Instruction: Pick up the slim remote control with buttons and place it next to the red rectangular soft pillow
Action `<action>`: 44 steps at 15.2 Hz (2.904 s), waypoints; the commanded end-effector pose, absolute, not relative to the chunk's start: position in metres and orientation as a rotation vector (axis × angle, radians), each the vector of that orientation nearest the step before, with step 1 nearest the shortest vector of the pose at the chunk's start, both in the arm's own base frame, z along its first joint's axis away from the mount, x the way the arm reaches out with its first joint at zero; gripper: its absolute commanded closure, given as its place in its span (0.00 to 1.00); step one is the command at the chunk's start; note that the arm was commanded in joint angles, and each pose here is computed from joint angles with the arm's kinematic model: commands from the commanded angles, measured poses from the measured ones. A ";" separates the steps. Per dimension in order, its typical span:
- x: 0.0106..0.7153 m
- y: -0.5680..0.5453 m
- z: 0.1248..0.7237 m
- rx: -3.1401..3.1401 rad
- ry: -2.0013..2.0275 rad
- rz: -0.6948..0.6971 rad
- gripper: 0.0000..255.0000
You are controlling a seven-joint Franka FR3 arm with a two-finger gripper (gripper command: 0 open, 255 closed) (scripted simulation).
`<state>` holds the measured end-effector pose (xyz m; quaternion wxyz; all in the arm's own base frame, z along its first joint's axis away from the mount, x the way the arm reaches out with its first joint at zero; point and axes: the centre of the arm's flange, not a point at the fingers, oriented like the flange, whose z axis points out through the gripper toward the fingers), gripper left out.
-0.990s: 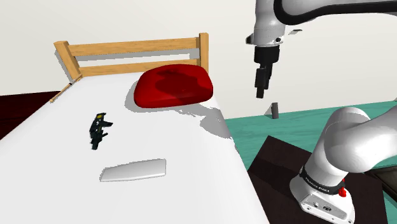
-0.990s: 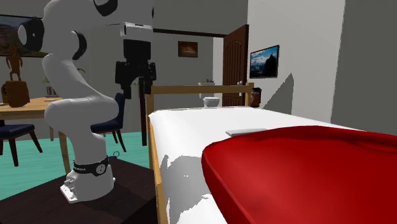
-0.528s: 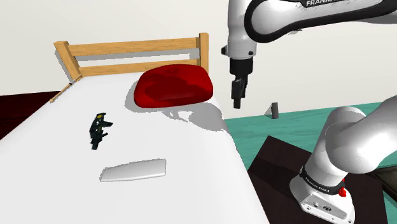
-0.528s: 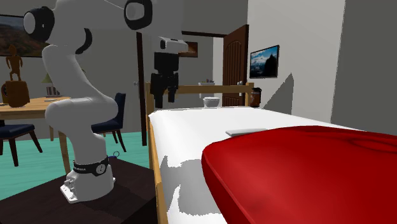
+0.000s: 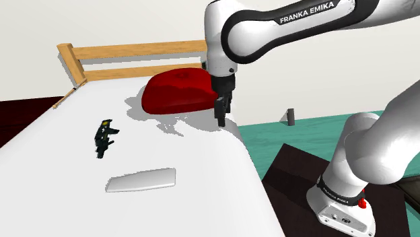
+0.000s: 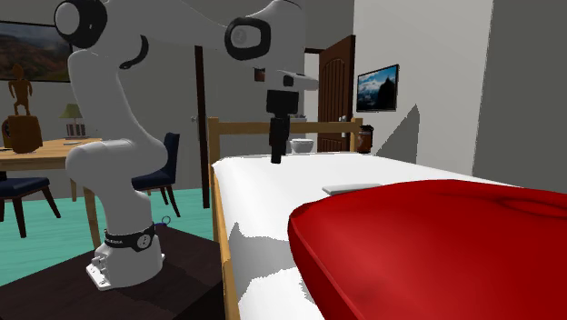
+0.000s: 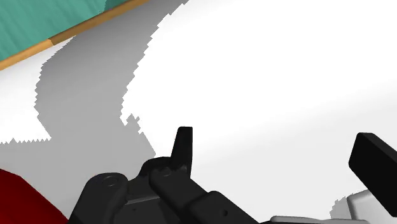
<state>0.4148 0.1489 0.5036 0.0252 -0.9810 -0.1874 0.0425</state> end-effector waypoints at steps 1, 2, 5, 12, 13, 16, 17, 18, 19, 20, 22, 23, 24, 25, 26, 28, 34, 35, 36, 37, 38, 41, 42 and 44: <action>0.426 0.170 0.496 -3.028 -0.631 0.121 0.00; 0.432 0.181 0.492 -3.025 -0.657 0.116 0.00; 0.450 0.215 0.481 -3.015 -0.734 0.102 0.00; 0.486 0.297 0.457 -2.985 -0.912 0.068 0.00; 0.490 0.309 0.453 -2.980 -0.937 0.063 0.00; 0.502 0.345 0.443 -2.963 -1.013 0.048 0.00; 0.506 0.358 0.440 -2.957 -1.038 0.043 0.00; 0.509 0.370 0.436 -2.950 -1.064 0.038 0.00; 0.512 0.382 0.433 -2.944 -1.089 0.033 0.00; 0.515 0.395 0.429 -2.937 -1.114 0.028 0.00; 0.521 0.420 0.422 -2.923 -1.164 0.018 0.00; 0.523 0.432 0.419 -2.915 -1.189 0.013 0.00; 0.525 0.445 0.415 -2.908 -1.214 0.008 0.00; 0.526 0.450 0.414 -2.905 -1.224 0.006 0.00; 0.526 0.450 0.409 -2.905 -1.224 0.006 0.00; 0.526 0.450 0.398 -2.905 -1.224 0.006 0.00; 0.526 0.449 0.374 -2.905 -1.224 0.006 0.00; 0.526 0.449 0.374 -2.905 -1.224 0.006 0.00; 0.526 0.449 0.374 -2.905 -1.224 0.006 0.00; 0.526 0.449 0.374 -2.905 -1.224 0.006 0.00; 0.526 0.449 0.374 -2.905 -1.224 0.006 0.00; 0.526 0.449 0.374 -2.905 -1.224 0.007 1.00; 0.526 0.449 0.374 -2.905 -1.224 0.007 1.00; 0.526 0.449 0.374 -2.905 -1.224 0.007 1.00</action>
